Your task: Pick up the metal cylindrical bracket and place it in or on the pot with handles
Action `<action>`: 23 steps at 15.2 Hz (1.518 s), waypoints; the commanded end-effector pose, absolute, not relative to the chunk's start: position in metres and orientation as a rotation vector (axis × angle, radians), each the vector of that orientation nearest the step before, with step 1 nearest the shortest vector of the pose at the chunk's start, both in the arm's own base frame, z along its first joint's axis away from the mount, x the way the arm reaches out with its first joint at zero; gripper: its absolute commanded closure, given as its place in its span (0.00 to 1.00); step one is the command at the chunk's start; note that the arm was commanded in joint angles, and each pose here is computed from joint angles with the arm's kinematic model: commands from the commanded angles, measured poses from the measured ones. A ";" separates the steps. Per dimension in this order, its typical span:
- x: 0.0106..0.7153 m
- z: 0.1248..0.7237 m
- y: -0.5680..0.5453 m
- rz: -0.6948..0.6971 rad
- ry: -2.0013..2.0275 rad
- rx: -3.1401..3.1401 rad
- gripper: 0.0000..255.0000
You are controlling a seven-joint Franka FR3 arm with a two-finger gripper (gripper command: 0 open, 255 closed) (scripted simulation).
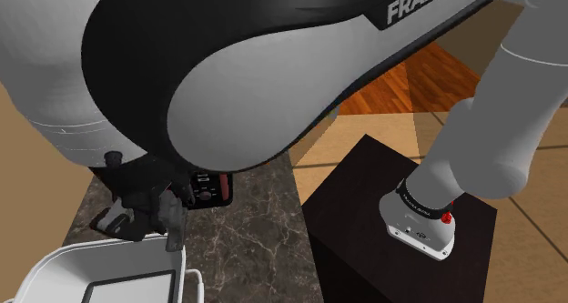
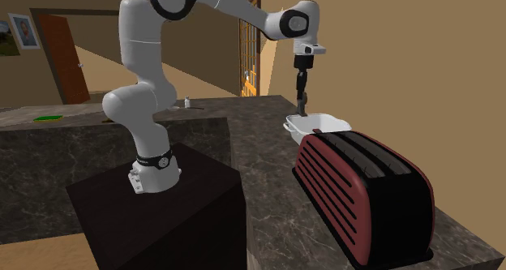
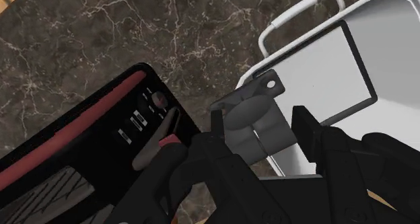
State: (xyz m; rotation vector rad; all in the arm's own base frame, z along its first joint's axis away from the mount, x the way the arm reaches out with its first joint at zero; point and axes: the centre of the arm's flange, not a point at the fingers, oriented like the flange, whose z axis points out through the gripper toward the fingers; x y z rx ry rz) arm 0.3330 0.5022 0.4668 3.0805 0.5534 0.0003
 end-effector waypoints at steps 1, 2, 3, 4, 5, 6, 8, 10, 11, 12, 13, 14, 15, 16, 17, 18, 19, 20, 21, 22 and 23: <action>0.333 0.470 0.529 0.002 0.548 3.081 1.00; 0.334 0.471 0.542 0.002 0.548 3.081 1.00; 0.334 0.472 0.555 0.002 0.548 3.081 1.00; 0.335 0.474 0.569 0.002 0.548 3.081 1.00; 0.336 0.475 0.582 0.002 0.548 3.081 1.00; 0.337 0.476 0.595 0.002 0.548 3.081 1.00; 0.339 0.478 0.621 0.002 0.548 3.081 1.00; 0.341 0.480 0.647 0.002 0.548 3.081 1.00; 0.342 0.481 0.660 0.002 0.548 3.081 1.00; 0.342 0.481 0.670 0.002 0.548 3.081 1.00; 0.342 0.476 0.670 0.002 0.548 3.081 1.00; 0.342 0.471 0.670 0.002 0.548 3.081 1.00; 0.342 0.466 0.670 0.002 0.548 3.081 1.00; 0.342 0.460 0.670 0.002 0.548 3.081 1.00; 0.342 0.455 0.670 0.002 0.548 3.081 1.00; 0.342 0.450 0.670 0.002 0.548 3.081 1.00; 0.342 0.445 0.670 0.002 0.548 3.081 1.00; 0.342 0.439 0.670 0.002 0.548 3.081 1.00; 0.342 0.434 0.670 0.002 0.548 3.081 1.00; 0.342 0.429 0.670 0.002 0.548 3.081 1.00; 0.342 0.423 0.670 0.002 0.548 3.081 1.00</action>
